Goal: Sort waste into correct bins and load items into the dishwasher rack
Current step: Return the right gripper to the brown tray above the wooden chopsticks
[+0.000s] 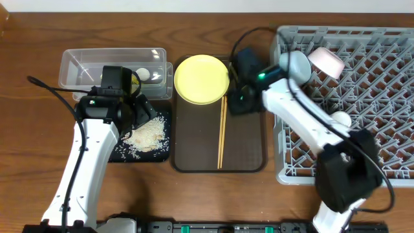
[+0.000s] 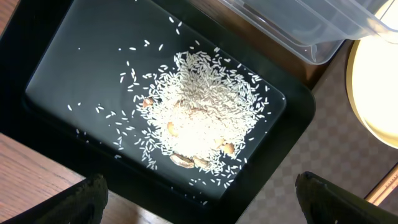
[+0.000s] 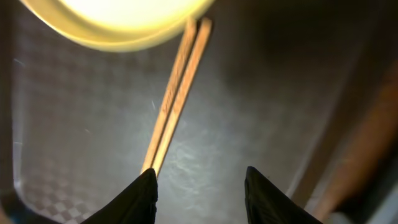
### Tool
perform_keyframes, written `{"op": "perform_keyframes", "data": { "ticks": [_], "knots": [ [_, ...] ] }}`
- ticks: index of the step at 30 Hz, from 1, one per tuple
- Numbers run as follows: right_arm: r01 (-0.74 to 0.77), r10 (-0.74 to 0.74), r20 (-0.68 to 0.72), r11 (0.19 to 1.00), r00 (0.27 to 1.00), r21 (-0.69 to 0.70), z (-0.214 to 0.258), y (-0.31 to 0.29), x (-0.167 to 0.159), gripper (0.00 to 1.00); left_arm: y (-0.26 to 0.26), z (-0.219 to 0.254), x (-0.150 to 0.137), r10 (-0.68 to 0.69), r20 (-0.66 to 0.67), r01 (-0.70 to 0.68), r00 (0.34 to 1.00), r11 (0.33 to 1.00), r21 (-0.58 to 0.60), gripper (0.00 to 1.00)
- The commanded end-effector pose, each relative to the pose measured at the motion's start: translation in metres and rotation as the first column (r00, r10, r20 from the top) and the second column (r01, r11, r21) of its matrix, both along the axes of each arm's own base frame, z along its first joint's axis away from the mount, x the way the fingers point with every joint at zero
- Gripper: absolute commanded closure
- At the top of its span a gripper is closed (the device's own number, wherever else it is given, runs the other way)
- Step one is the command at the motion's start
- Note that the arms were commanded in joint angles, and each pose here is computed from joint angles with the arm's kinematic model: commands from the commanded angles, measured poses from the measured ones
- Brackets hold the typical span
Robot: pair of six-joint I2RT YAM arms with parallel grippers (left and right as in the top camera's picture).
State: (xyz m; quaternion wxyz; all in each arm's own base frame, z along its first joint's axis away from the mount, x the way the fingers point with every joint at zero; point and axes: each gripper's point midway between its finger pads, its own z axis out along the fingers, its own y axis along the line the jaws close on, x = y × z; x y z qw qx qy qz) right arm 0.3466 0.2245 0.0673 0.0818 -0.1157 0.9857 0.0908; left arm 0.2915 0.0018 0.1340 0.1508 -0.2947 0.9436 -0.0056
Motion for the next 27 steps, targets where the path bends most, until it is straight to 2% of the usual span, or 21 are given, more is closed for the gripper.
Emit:
{"op": "perform_keyframes", "data": {
  "ticks": [1, 6, 13, 27],
  "knots": [
    [0.061, -0.062, -0.062, 0.998, 0.996, -0.014, -0.023, 0.009, -0.013, 0.57, 0.004, 0.004, 0.0, 0.014, 0.009, -0.014, 1.0, 1.0, 0.014, 0.01],
    [0.031, -0.033, -0.072, 0.999, 0.997, -0.025, -0.045, 0.02, -0.022, 0.57, 0.004, 0.004, 0.0, 0.014, 0.009, -0.014, 1.0, 1.0, 0.014, 0.01],
    [0.105, -0.111, -0.031, 0.985, 0.993, -0.136, -0.058, 0.009, -0.026, 0.58, 0.004, 0.004, 0.0, 0.014, 0.009, -0.014, 1.0, 1.0, 0.014, 0.01],
    [0.09, -0.095, -0.03, 0.987, 0.995, -0.135, -0.063, 0.016, -0.034, 0.57, 0.004, 0.004, 0.0, 0.014, 0.009, -0.014, 1.0, 1.0, 0.014, 0.01]
  ]
}}
